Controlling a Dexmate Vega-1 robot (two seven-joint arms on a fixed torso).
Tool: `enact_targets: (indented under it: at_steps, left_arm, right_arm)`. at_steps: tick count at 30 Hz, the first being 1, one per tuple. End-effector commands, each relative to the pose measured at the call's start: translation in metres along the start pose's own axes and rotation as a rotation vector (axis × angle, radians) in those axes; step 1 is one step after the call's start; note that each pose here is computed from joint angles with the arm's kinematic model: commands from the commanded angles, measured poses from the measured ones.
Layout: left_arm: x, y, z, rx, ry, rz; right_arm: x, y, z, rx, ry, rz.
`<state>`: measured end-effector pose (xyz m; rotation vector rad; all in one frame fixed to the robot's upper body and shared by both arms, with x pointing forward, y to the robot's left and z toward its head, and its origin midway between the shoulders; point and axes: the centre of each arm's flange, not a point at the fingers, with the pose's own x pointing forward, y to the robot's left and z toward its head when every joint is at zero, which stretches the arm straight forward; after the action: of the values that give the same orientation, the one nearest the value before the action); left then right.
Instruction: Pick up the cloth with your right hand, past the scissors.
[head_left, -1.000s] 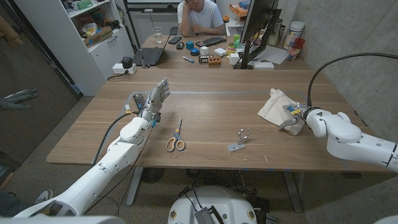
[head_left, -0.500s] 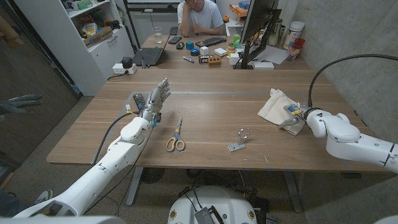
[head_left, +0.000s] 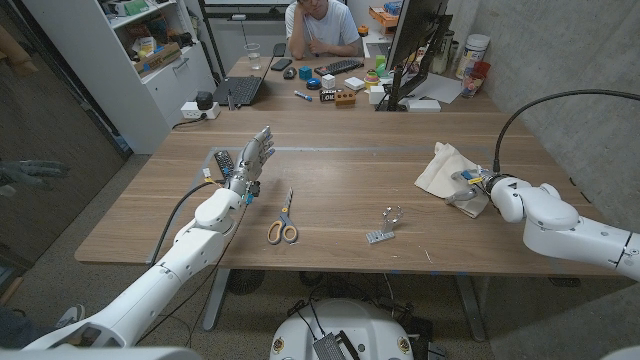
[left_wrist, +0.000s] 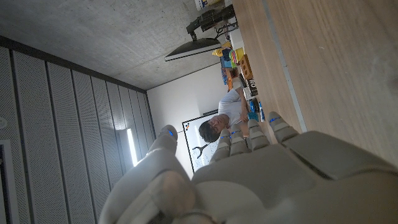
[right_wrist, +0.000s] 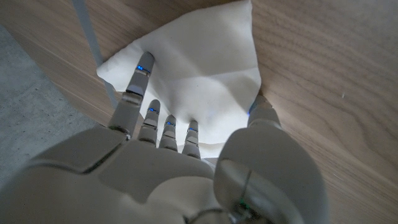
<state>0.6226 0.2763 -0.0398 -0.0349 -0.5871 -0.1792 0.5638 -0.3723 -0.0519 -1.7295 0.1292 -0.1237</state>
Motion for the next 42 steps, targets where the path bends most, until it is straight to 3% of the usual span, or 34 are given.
enact_targets:
  at_steps: [1,13,23,31,42]
  left_arm:
    - [-0.002,0.002,-0.003,-0.01,-0.001,0.009]
    - [-0.002,0.001,-0.005,-0.012,0.003,0.012]
    - [-0.002,0.002,-0.005,-0.013,0.003,0.01]
    - [-0.001,0.001,-0.005,-0.016,0.0,0.008]
    - [-0.004,0.006,-0.005,-0.015,0.004,0.025]
  right_arm:
    - [-0.001,0.001,-0.003,0.004,0.021,-0.034]
    - [-0.006,-0.002,-0.004,0.015,0.028,-0.123]
    - [-0.016,-0.006,-0.007,0.037,0.036,-0.253]
    - [-0.016,-0.007,-0.006,0.041,0.038,-0.265]
    - [-0.014,-0.001,-0.004,0.062,0.019,-0.337]
